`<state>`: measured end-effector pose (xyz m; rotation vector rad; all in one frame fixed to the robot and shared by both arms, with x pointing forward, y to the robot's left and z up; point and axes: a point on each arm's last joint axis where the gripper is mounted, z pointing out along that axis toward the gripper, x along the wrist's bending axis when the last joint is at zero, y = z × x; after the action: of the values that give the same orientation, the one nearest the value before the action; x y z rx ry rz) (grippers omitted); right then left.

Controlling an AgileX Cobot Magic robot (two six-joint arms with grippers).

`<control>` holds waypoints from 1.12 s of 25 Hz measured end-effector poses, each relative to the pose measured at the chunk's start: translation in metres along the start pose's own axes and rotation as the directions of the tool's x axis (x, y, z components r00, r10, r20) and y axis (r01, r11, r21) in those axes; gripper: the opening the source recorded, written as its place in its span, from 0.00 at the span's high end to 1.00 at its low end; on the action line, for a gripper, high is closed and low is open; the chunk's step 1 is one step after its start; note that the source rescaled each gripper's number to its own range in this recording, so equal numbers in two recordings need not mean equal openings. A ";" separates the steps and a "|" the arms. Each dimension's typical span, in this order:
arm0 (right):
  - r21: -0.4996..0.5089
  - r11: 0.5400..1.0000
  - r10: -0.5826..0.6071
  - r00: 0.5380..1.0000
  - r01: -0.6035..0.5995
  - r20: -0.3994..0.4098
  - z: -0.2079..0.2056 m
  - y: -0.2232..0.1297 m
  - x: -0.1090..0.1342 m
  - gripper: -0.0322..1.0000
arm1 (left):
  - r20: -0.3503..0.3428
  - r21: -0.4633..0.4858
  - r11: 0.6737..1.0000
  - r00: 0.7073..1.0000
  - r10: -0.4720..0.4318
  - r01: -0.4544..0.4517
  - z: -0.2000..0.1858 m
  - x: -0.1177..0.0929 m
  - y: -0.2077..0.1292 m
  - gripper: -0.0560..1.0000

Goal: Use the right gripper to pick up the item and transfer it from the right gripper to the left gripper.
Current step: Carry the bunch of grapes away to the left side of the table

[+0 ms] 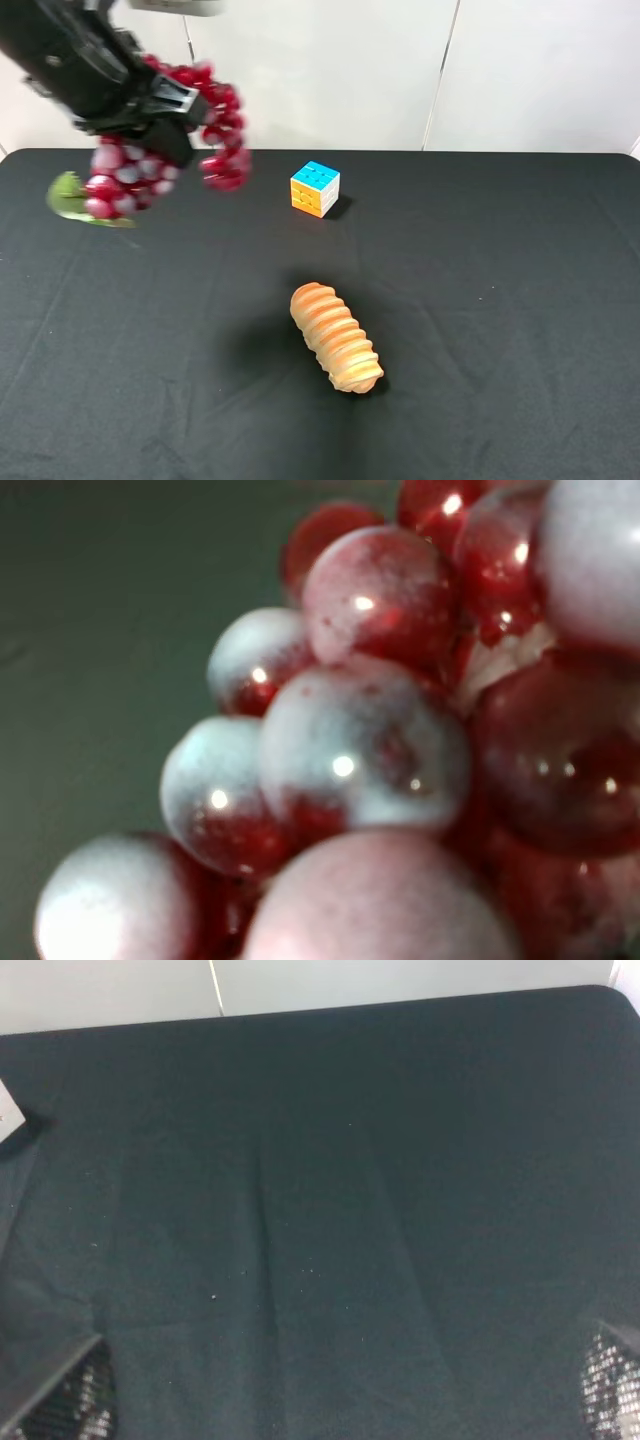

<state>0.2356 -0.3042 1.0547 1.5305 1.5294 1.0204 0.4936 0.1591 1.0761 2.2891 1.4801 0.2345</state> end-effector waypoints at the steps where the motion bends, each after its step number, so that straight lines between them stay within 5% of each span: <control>1: 0.000 1.000 0.001 1.000 -0.001 0.000 0.000 0.000 0.000 0.00 | -0.013 0.008 1.000 1.000 -0.018 0.018 0.000 0.009 0.000 0.93; 12: 0.000 1.000 0.001 1.000 -0.001 0.000 0.000 0.000 0.000 0.00 | -0.103 0.161 0.975 0.985 -0.140 0.155 0.033 0.079 -0.005 0.95; 28: -0.001 1.000 0.001 1.000 -0.001 0.000 0.000 0.000 0.000 0.00 | -0.100 0.381 0.906 0.983 -0.157 0.183 0.127 0.093 -0.015 0.95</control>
<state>0.2357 -0.3042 1.0547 1.5307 1.5283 1.0215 0.5649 0.2174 0.9475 2.4472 1.8939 -0.0411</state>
